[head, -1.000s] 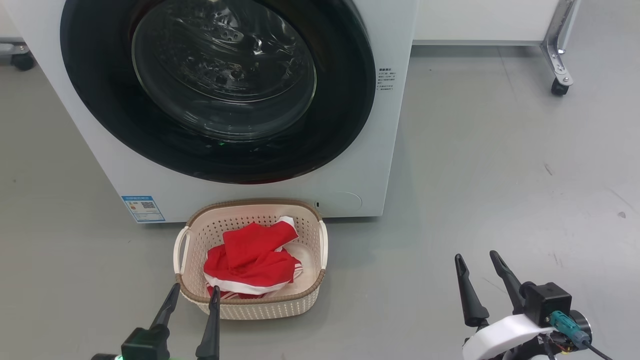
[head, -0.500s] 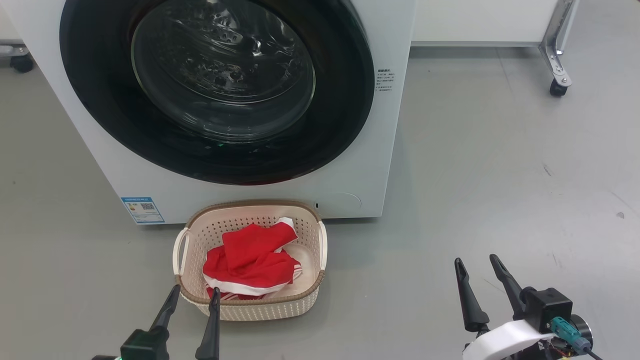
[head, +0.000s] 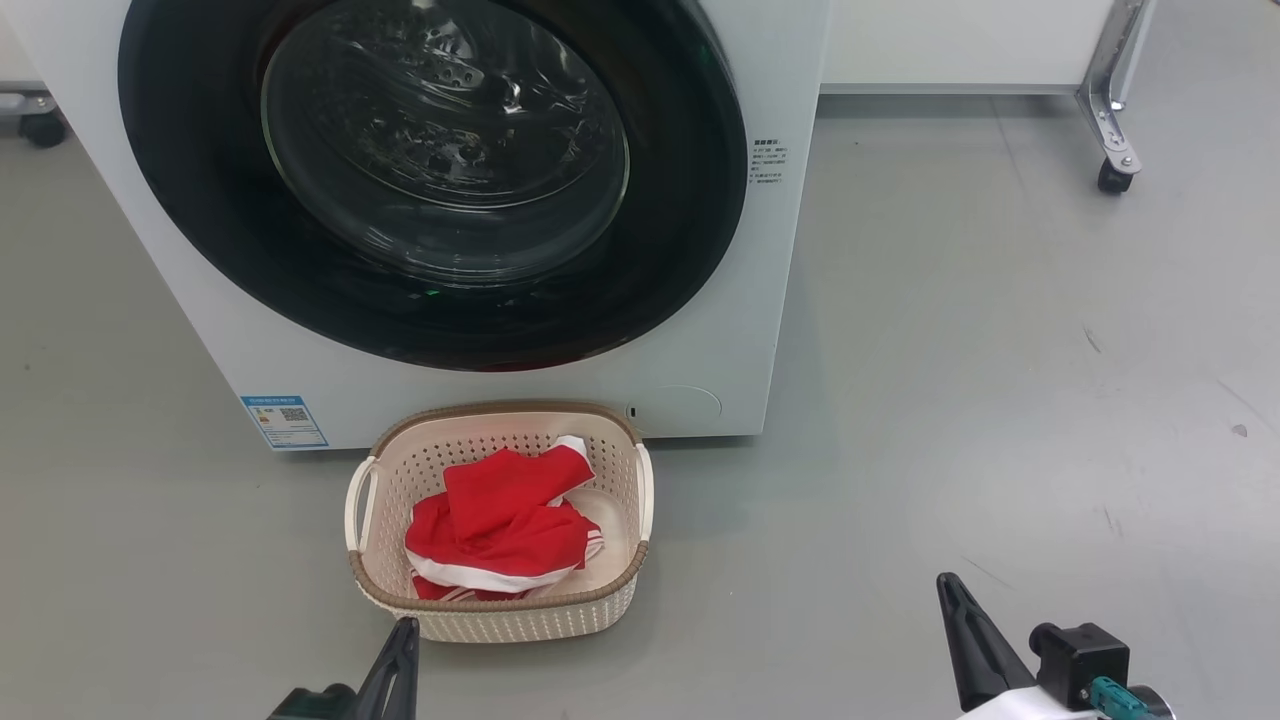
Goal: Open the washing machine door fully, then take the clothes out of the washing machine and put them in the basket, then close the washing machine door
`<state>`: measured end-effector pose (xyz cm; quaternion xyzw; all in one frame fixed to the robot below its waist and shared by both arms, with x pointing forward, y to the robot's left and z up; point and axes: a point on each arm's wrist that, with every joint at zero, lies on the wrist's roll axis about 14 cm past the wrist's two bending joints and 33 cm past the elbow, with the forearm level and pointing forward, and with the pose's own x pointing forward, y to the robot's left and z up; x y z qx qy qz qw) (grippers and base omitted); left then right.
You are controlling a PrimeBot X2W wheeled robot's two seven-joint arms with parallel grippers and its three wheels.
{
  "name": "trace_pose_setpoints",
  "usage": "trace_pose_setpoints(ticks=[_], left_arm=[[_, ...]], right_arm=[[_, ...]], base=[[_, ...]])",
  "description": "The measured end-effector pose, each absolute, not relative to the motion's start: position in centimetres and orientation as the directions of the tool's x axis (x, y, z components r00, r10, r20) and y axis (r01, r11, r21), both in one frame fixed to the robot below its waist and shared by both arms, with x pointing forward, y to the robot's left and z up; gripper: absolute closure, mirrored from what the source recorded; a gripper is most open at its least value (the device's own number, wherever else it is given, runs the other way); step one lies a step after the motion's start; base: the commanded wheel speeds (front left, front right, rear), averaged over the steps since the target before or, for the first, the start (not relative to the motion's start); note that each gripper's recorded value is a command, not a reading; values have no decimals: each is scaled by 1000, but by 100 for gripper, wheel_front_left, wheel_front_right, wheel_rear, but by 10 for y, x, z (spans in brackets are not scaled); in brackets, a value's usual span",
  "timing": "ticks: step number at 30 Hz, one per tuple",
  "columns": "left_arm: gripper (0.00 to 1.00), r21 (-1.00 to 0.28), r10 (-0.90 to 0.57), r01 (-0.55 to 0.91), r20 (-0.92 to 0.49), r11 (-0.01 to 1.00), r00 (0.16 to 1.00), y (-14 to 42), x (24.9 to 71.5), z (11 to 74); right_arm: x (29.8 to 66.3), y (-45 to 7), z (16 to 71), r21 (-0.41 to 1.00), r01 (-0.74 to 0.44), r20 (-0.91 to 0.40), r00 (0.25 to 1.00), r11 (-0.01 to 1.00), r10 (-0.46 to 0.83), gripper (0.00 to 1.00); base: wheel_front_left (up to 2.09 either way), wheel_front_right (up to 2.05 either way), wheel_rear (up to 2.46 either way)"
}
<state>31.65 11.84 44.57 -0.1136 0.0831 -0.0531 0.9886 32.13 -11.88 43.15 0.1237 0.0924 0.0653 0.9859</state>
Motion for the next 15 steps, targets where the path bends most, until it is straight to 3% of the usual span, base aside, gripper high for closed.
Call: trace_pose_setpoints(ticks=[15], left_arm=[[100, -415, -92, 10, -180, 910, 979, 127, 318, 443]], right_arm=[[324, -131, 429, 428, -6, -196, 976, 904, 99, 100]], base=[[0, 0, 0]])
